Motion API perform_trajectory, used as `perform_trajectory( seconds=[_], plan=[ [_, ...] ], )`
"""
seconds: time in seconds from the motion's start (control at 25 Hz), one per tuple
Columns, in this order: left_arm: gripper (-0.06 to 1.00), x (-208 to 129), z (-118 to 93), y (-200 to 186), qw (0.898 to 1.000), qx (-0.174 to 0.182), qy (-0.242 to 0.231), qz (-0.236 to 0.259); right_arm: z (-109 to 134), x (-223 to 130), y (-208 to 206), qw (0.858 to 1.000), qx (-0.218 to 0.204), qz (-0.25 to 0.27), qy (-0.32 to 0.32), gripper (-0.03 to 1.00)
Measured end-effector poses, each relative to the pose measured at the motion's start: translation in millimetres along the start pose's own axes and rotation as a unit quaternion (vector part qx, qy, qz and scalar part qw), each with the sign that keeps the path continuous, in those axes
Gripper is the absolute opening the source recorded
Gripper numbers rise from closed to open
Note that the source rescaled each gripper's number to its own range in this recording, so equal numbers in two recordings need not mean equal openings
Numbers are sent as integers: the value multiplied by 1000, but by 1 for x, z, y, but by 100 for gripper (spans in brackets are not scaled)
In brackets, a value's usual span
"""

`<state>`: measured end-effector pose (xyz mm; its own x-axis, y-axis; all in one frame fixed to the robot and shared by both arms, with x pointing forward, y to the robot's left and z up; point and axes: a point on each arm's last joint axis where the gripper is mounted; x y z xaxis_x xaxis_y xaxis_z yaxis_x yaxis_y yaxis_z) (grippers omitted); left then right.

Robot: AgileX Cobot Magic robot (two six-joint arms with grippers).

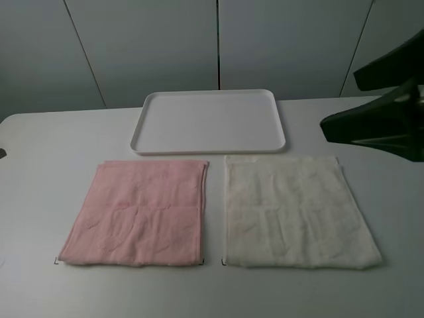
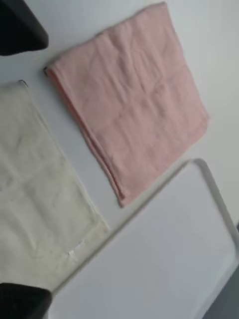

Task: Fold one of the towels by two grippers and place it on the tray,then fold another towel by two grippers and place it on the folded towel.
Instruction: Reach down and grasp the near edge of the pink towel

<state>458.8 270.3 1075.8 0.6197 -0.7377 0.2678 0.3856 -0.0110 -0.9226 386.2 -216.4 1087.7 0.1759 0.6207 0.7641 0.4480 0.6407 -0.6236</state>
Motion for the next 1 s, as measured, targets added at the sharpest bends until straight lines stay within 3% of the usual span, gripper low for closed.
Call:
perform_trajectory(
  seconds=[0.32, 0.48, 0.72, 1.0],
  plan=[
    [100, 36, -23, 75, 985, -71, 132, 85, 25, 7, 72, 985, 113, 103, -76, 99],
    [100, 40, -31, 99, 976, -104, 155, 108, 37, 21, 108, 968, 152, 149, -133, 99],
    [100, 13, -53, 128, 959, -143, 213, 120, 47, 44, 150, 950, 191, 175, -175, 99],
    [100, -17, -75, 150, 955, -148, 237, 102, 72, 36, 184, 911, 231, 231, -251, 99]
  ],
)
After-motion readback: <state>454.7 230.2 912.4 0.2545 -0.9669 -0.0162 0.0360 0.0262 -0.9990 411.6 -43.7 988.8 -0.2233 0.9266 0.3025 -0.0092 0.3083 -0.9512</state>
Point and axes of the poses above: a point on each arm's last joint axis where the gripper is mounted, y pointing out along that axis toward the gripper, z along the wrist's bending axis when the last joint is at zero, x = y × z, and after that the axes turned 11 degrees about -y, right-handed
